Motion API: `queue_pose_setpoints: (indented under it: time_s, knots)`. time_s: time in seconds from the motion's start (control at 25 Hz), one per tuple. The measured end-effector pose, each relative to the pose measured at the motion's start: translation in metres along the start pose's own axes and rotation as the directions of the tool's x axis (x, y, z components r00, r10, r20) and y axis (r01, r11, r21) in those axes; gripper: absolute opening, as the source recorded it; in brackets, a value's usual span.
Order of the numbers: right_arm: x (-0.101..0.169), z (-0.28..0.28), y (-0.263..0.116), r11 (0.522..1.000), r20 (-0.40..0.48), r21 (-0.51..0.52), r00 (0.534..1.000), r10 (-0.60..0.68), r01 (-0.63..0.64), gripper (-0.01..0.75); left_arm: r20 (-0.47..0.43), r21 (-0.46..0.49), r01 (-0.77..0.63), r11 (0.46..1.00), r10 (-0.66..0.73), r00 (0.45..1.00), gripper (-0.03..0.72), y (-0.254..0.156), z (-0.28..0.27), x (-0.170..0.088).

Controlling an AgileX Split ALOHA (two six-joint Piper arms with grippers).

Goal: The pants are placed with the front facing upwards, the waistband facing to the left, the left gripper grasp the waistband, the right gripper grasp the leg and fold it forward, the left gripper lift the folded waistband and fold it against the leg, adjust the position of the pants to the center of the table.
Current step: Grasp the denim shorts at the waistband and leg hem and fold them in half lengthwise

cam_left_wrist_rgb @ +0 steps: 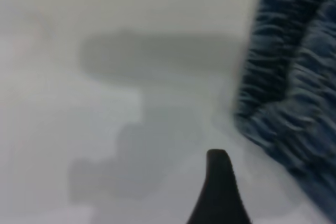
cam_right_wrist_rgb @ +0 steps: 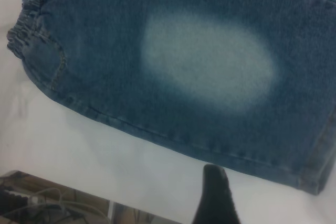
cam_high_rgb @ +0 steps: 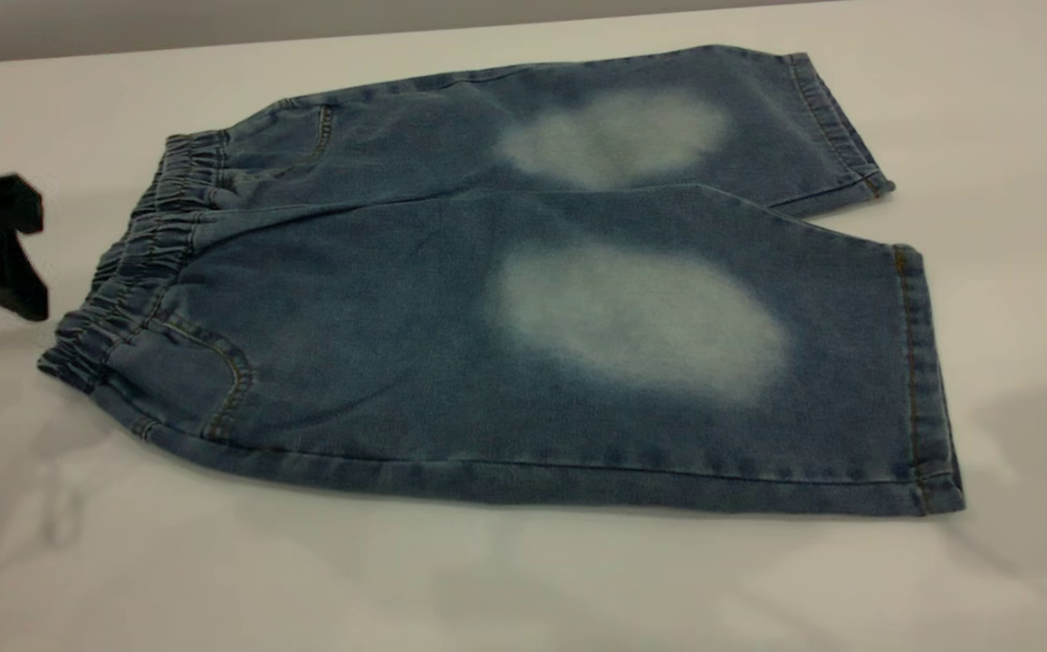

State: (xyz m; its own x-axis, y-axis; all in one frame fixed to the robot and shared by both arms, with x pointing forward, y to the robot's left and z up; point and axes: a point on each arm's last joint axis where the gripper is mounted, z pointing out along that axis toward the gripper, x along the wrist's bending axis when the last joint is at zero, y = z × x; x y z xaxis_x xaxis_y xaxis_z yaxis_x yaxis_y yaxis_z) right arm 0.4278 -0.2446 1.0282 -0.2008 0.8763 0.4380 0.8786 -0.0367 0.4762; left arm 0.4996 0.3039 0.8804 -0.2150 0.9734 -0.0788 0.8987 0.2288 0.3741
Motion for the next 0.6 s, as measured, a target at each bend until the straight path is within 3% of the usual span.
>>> queue_pose_setpoints:
  time_s: [0.12,0.32,0.6]
  knots:
    - [0.000,0.000,0.000,1.000,-0.002,-0.001,1.000,0.001,-0.001,0.437,-0.028,0.033,0.026,0.999,-0.025,0.999,0.485,-0.002,0.008,0.014]
    - [0.000,0.000,0.000,1.000,-0.005,-0.003,1.000,0.003,-0.003,0.437,-0.052,-0.014,0.102,0.995,-0.103,0.993,0.485,0.005,0.007,0.038]
    - [0.001,0.000,0.000,1.000,-0.007,-0.003,1.000,0.001,-0.001,0.437,-0.044,-0.001,0.115,0.993,-0.115,0.992,0.482,0.003,0.007,0.033]
